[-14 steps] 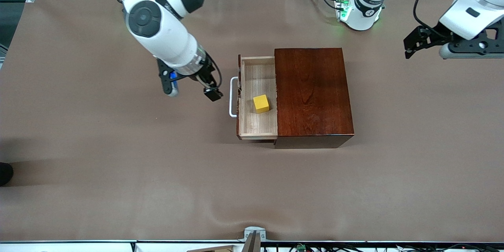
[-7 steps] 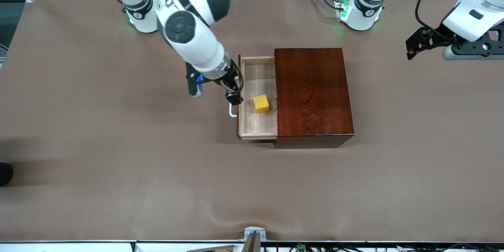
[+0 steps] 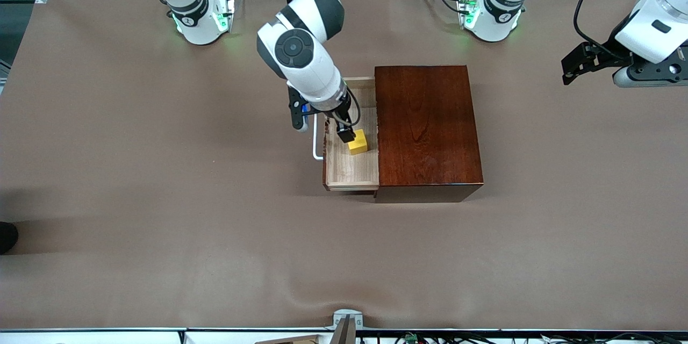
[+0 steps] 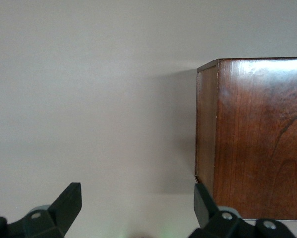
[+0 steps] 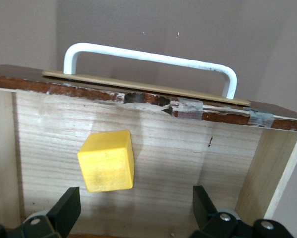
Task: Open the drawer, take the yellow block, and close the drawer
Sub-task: 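Close the right gripper on the yellow cube and lift it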
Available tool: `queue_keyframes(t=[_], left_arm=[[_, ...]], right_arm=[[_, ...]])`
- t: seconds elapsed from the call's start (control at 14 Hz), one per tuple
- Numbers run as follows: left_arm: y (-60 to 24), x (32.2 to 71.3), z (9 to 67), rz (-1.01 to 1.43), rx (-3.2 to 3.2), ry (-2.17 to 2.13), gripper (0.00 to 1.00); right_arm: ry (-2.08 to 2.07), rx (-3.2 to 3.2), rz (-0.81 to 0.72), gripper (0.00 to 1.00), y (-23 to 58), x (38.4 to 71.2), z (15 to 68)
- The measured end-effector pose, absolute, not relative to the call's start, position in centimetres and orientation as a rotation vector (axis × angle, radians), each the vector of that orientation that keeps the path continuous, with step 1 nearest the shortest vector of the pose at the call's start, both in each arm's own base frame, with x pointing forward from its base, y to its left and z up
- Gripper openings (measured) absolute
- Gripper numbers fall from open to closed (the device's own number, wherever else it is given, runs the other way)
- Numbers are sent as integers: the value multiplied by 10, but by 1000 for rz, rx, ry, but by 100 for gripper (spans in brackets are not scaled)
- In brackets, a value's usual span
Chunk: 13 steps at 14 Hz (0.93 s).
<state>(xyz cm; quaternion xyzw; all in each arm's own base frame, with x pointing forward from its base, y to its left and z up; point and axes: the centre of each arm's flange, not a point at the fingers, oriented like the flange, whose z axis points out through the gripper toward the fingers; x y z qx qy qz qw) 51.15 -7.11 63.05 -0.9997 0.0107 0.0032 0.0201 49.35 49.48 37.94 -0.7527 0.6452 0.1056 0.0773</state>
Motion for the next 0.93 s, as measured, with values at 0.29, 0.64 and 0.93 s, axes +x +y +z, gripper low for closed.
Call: queue_keyframes(t=[0.29, 0.64, 0.93], left_arm=[[-70, 512, 630, 10, -3101, 28, 100], [-69, 512, 630, 10, -3101, 28, 100], [-69, 512, 630, 8, -3101, 28, 100]], right_arm=[[1934, -2226, 298, 100, 499, 498, 362], [1947, -2227, 296, 100, 502, 499, 345], [1937, -2171, 266, 100, 505, 507, 332]])
